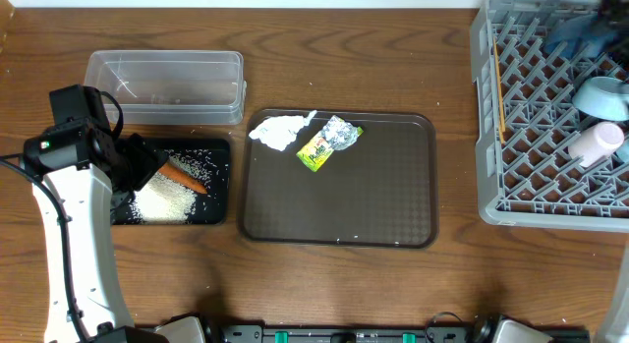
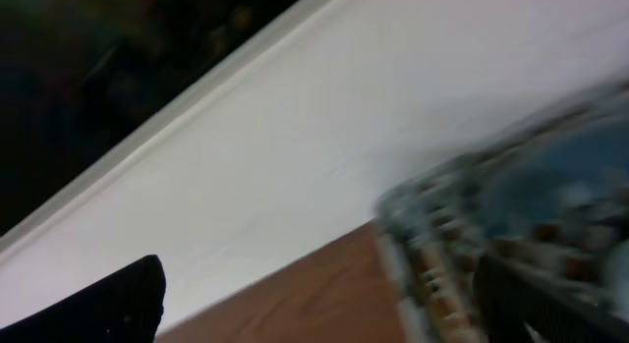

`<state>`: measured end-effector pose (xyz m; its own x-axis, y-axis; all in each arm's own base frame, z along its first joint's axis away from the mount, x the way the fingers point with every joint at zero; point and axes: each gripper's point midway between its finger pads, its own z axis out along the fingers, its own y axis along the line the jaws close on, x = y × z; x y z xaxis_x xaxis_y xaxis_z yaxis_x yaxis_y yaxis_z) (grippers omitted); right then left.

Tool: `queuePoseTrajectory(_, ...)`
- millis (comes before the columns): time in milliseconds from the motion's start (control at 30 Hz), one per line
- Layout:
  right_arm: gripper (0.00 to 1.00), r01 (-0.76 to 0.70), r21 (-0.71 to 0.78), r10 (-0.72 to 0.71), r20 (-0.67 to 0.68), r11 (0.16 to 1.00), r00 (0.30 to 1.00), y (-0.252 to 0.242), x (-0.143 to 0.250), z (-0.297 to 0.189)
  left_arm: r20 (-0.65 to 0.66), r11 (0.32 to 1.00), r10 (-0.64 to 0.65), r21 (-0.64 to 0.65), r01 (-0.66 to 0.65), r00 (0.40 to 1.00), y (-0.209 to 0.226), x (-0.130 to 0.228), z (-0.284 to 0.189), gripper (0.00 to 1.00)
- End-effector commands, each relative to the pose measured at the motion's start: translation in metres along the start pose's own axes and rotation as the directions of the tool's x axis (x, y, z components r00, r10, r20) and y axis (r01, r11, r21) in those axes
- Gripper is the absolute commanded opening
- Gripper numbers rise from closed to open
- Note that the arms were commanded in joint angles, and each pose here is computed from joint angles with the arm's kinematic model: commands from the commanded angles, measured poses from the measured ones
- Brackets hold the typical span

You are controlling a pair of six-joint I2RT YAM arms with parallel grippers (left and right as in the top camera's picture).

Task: Sort waste into correct bins and load items into the dishwasher rack
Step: 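Release the plate and raise the right gripper out of the rack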

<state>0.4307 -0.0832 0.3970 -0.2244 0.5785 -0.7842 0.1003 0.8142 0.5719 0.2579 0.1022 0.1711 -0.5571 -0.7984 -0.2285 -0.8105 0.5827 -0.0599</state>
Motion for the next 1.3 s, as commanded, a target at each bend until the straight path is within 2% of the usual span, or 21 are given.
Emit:
queuePoseTrajectory(0,0.99,0.083,-0.165,-0.105,-0.127,0.983,0.986,0.045,0.040,0.011,0.005,1.000,-0.016,-0.004,0.016,1.000,0.001,-0.002,-0.001,1.00)
queuePoseTrajectory(67,0.99,0.171,-0.205,-0.210,-0.185,0.964,0.960,0.063,0.072,0.021,0.005,1.000,-0.016,-0.004,0.016,1.000,0.001,-0.002,-0.001,1.00)
queuePoseTrajectory(167,0.99,0.275,-0.173,-0.315,-0.285,0.946,0.905,0.072,0.124,0.040,0.005,1.000,-0.016,-0.004,0.016,1.000,0.001,-0.002,-0.001,1.00)
queuePoseTrajectory(367,0.99,0.407,-0.143,-0.420,-0.503,0.902,0.755,0.088,0.242,0.064,0.005,1.000,-0.016,-0.004,0.016,1.000,0.001,-0.002,-0.001,1.00)
queuePoseTrajectory(467,0.99,0.425,-0.154,-0.428,-0.589,0.892,0.685,0.092,0.292,0.067,0.005,1.000,-0.016,-0.004,0.016,1.000,0.001,-0.002,-0.001,1.00)
queuePoseTrajectory(600,0.99,0.410,-0.102,-0.371,-0.655,0.907,0.658,0.089,0.330,0.069,0.005,1.000,-0.016,-0.004,0.016,1.000,0.001,-0.002,-0.001,1.00)
queuePoseTrajectory(767,0.99,0.373,-0.043,-0.298,-0.690,0.927,0.660,0.082,0.335,0.064,0.005,1.000,-0.016,-0.004,0.016,1.000,0.001,-0.002,-0.001,1.00)
queuePoseTrajectory(1033,0.99,0.353,0.054,-0.233,-0.658,0.934,0.716,0.053,0.292,0.063,0.005,1.000,-0.016,-0.004,0.016,1.000,0.001,-0.002,-0.001,1.00)
queuePoseTrajectory(1267,0.99,0.346,0.092,-0.205,-0.652,0.934,0.730,0.039,0.282,0.066,0.005,1.000,-0.016,-0.004,0.016,1.000,0.001,-0.002,-0.001,1.00)
